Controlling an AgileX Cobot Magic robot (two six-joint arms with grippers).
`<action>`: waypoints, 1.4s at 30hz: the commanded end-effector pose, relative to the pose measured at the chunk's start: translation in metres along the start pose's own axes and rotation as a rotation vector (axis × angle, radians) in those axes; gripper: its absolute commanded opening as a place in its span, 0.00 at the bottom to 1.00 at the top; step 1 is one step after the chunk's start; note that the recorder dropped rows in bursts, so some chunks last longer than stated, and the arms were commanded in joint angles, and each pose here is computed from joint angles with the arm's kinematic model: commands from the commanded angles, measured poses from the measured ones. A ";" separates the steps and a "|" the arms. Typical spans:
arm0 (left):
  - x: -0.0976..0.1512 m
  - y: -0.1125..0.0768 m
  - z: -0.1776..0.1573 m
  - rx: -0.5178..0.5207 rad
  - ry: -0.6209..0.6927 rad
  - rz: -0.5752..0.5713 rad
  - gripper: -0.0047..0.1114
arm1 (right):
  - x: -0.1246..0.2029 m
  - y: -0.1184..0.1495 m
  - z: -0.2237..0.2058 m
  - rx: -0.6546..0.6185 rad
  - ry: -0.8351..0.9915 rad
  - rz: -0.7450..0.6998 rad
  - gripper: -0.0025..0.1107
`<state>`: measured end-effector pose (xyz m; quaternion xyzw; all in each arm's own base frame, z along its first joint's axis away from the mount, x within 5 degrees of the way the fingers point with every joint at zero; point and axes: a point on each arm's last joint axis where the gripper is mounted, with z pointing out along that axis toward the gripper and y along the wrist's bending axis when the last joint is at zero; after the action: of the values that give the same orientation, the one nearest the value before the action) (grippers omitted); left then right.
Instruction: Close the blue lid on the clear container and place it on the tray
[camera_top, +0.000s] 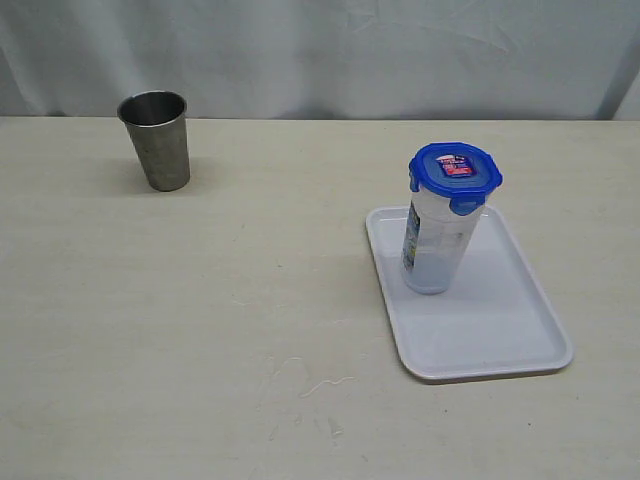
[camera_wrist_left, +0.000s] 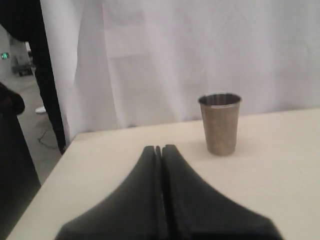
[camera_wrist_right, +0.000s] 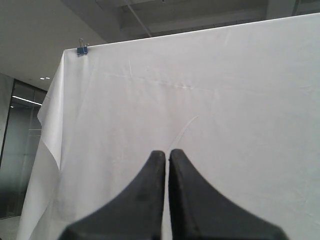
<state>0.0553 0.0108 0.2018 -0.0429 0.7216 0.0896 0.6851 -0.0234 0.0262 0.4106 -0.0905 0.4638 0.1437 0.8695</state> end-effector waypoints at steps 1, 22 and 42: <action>0.014 0.000 -0.001 0.002 0.151 -0.002 0.04 | 0.001 -0.001 0.000 0.010 0.000 -0.001 0.06; 0.016 0.000 -0.001 0.002 0.169 0.000 0.04 | 0.001 -0.001 0.000 0.010 0.000 -0.001 0.06; 0.016 0.000 -0.001 0.002 0.171 0.000 0.04 | 0.003 -0.013 -0.001 0.031 -0.128 0.797 0.06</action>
<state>0.0531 0.0111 0.1859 -0.0486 0.7793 0.0844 0.6191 -0.0235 0.0189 0.4131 0.0345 0.4315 0.3635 0.8249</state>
